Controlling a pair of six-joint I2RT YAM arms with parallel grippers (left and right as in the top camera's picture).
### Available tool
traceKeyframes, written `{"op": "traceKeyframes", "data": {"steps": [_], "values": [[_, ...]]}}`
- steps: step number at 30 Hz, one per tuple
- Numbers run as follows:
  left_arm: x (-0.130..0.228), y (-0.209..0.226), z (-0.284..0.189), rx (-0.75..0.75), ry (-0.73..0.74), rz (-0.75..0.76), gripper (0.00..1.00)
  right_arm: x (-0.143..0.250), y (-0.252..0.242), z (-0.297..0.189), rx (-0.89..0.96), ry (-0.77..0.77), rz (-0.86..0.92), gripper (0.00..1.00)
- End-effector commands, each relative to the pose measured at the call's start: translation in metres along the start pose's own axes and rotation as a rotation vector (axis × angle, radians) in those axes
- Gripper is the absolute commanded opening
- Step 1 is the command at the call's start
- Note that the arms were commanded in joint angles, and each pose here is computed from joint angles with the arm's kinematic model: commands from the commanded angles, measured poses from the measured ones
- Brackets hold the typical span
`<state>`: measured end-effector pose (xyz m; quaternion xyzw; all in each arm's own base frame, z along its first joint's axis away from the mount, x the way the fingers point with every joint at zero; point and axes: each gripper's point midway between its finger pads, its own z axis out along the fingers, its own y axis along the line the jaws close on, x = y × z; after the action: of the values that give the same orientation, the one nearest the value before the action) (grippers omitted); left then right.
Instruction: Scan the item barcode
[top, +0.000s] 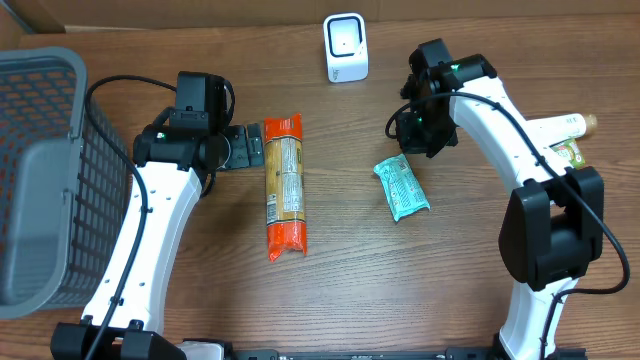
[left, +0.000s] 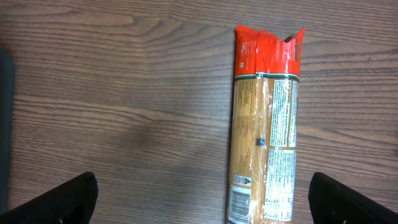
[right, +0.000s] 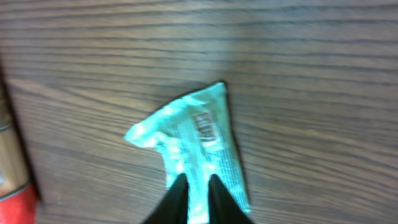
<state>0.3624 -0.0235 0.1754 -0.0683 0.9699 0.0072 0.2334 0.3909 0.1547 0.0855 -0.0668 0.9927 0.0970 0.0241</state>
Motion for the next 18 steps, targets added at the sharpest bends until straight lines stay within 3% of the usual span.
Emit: {"op": "traceKeyframes", "data": {"steps": [1,11,18], "values": [[-0.002,0.0,-0.001,-0.007,-0.006,0.024,0.99,0.019,0.018,0.014,-0.034,0.04,-0.046,0.07],[-0.002,0.0,-0.001,-0.007,-0.006,0.024,1.0,0.051,0.013,0.082,-0.008,0.081,-0.081,0.08],[-0.002,0.0,-0.001,-0.007,-0.006,0.024,1.0,0.044,0.011,0.087,0.003,0.054,-0.112,0.06]]}}
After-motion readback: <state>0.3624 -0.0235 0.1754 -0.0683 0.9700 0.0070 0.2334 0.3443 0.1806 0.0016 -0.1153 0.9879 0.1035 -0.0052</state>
